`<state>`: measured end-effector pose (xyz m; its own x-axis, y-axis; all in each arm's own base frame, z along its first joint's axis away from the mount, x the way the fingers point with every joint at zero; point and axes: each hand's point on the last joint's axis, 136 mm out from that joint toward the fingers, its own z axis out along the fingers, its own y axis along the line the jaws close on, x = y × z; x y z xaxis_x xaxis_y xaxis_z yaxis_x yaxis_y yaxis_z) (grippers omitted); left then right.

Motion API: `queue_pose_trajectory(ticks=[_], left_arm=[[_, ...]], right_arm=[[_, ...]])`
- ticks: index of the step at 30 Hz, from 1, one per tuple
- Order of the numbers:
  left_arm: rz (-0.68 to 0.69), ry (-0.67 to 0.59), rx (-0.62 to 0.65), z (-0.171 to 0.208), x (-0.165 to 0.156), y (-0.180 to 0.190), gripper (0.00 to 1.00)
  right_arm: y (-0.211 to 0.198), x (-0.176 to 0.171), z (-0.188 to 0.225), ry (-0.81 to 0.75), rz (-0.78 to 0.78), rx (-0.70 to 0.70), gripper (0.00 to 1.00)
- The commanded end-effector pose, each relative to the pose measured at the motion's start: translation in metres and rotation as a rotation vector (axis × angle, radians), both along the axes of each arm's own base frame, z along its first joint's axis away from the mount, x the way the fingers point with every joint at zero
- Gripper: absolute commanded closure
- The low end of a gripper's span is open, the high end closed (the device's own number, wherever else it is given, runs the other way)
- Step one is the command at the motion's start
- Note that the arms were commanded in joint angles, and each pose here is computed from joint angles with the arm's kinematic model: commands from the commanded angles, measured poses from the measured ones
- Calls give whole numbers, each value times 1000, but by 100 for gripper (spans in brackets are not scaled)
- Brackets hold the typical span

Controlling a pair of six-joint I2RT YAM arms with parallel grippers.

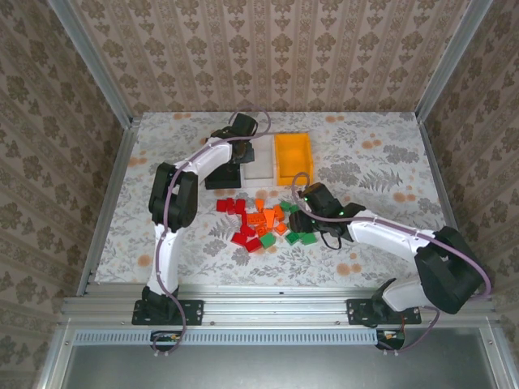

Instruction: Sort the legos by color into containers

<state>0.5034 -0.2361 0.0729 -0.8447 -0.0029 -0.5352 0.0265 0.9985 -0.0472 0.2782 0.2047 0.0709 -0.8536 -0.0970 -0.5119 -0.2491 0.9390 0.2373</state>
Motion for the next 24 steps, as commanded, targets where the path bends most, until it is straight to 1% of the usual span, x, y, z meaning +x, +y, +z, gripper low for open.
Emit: queue_pose_trajectory(ticks=[1, 4, 10, 14, 17, 19, 20, 23, 24], left_arm=[[-40, 2, -34, 5, 4, -13, 72], [-58, 12, -37, 4, 4, -15, 65], [-82, 17, -93, 12, 6, -16, 61], [-133, -32, -143, 51, 0, -20, 52], [-178, -106, -185, 95, -13, -19, 45], [-178, -153, -196, 120, -26, -10, 38], [-165, -184, -209, 133, -33, -3, 32], [-133, -237, -261, 147, -62, 18, 20], [-105, -254, -276, 149, -69, 35, 17]], right_arm=[[0, 0, -7, 6, 28, -84, 49], [3, -1, -10, -1, 42, -123, 48], [4, 1, -13, -3, 47, -154, 47], [4, 4, -16, -7, 50, -184, 47], [4, 6, -17, -9, 56, -213, 47], [4, 6, -19, -8, 58, -233, 48], [4, 6, -20, -8, 59, -241, 49], [9, 5, -22, -8, 72, -244, 50], [11, 5, -22, -10, 76, -251, 50]])
